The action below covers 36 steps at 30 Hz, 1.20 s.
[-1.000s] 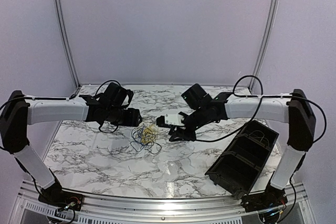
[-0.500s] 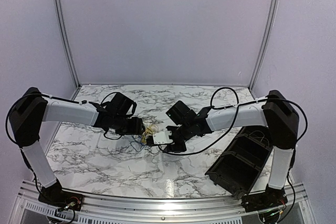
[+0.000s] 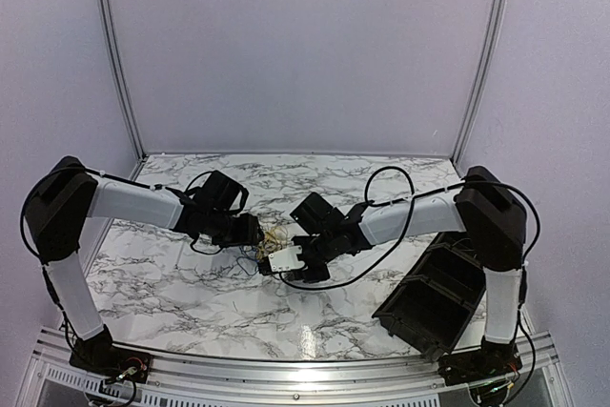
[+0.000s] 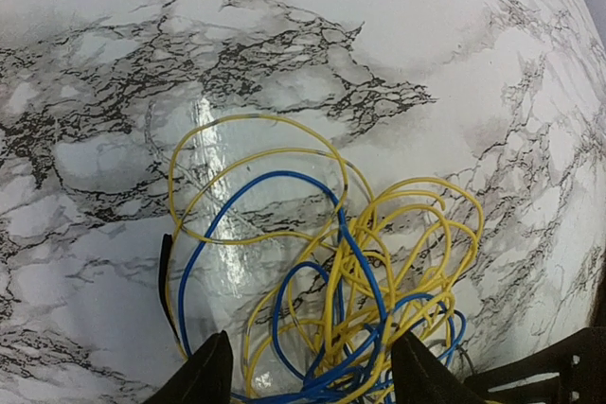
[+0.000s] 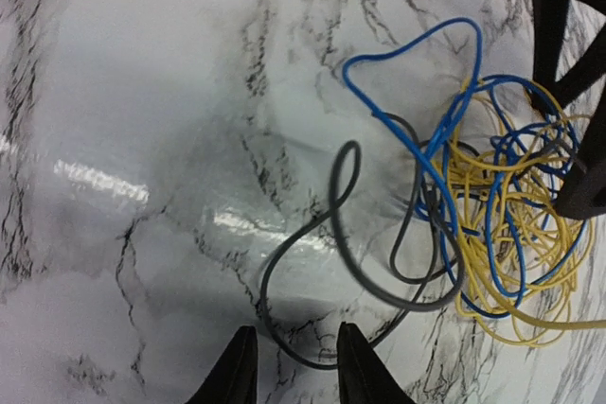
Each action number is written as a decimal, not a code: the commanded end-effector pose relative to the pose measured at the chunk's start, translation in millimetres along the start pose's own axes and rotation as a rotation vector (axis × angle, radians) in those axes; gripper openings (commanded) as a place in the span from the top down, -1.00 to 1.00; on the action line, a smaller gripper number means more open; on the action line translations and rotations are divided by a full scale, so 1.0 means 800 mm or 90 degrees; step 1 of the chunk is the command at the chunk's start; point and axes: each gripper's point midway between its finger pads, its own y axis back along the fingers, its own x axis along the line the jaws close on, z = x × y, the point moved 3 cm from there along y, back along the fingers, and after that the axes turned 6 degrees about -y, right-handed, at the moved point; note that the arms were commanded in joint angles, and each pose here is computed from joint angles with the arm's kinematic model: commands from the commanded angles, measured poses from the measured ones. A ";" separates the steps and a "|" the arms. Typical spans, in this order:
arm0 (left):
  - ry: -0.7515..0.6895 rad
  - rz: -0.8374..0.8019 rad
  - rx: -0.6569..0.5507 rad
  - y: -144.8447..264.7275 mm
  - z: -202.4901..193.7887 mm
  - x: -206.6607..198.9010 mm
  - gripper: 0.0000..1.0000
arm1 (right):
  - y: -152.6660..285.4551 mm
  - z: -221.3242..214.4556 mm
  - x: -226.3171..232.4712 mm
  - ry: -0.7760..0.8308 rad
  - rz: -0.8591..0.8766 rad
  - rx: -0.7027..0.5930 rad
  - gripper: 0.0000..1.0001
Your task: Untangle the cables
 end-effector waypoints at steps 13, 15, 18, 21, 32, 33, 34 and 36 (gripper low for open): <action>0.008 -0.010 0.022 -0.028 -0.016 0.010 0.60 | 0.089 0.064 -0.038 -0.024 -0.082 -0.079 1.00; 0.009 -0.008 0.027 -0.030 -0.020 0.012 0.69 | 0.120 0.081 -0.049 -0.031 -0.106 -0.108 1.00; 0.010 -0.005 0.036 -0.035 -0.028 0.016 0.88 | 0.162 0.102 -0.069 -0.049 -0.141 -0.149 1.00; 0.011 -0.002 0.041 -0.039 -0.033 0.019 0.98 | 0.199 0.118 -0.084 -0.065 -0.166 -0.178 1.00; 0.015 0.004 0.058 -0.054 -0.044 0.025 1.00 | 0.375 0.164 -0.121 -0.107 -0.202 -0.325 1.00; 0.016 0.005 0.059 -0.055 -0.044 0.025 1.00 | 0.386 0.163 -0.123 -0.109 -0.207 -0.333 1.00; 0.016 0.004 0.059 -0.055 -0.044 0.025 1.00 | 0.392 0.160 -0.124 -0.111 -0.210 -0.337 1.00; 0.017 0.006 0.061 -0.056 -0.046 0.026 1.00 | 0.391 0.150 -0.128 -0.119 -0.216 -0.336 1.00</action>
